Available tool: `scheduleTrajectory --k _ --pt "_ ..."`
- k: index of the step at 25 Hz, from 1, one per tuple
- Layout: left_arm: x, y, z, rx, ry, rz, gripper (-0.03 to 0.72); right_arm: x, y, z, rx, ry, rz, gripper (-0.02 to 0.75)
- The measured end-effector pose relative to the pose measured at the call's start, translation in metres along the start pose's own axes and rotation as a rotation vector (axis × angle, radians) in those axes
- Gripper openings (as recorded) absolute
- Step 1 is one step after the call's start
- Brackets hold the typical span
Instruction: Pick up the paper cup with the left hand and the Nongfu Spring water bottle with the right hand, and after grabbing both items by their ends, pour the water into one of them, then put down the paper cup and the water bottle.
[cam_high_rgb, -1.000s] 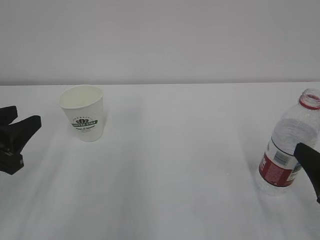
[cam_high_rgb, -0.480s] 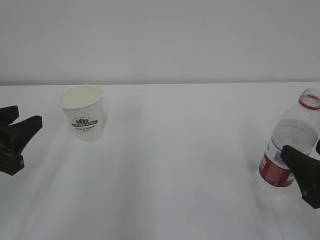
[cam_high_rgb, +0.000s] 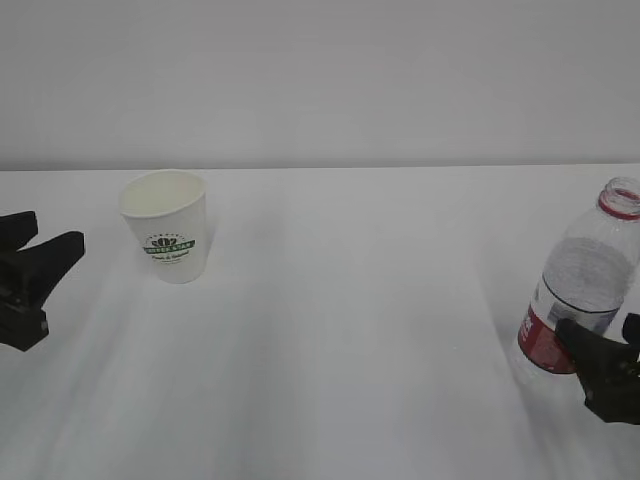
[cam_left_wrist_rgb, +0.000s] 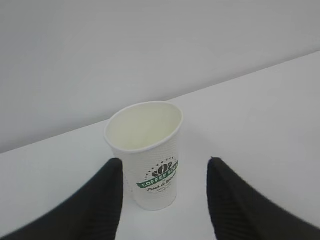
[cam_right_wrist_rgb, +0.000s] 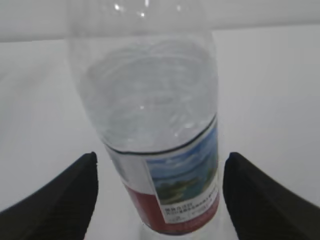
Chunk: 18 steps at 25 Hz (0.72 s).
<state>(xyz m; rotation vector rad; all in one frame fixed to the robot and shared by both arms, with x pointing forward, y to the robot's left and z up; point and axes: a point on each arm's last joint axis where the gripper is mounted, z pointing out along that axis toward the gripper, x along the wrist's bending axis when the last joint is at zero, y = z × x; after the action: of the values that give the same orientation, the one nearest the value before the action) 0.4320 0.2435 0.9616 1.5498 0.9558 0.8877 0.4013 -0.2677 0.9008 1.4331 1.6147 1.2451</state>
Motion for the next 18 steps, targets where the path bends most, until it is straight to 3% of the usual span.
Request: scheduleTrajectory --k 5,18 --pt "0.0000 0.0002 0.0000 -0.003 0.000 0.000 0.398 -0.0008 -0.0087 0.0031 0.056 -0.001 0.003 0.587" --pt "-0.0002 0.0028 0.0000 -0.031 -0.002 0.000 0.398 -0.0004 -0.0082 0.0033 0.049 0.004 0.000 0.589"
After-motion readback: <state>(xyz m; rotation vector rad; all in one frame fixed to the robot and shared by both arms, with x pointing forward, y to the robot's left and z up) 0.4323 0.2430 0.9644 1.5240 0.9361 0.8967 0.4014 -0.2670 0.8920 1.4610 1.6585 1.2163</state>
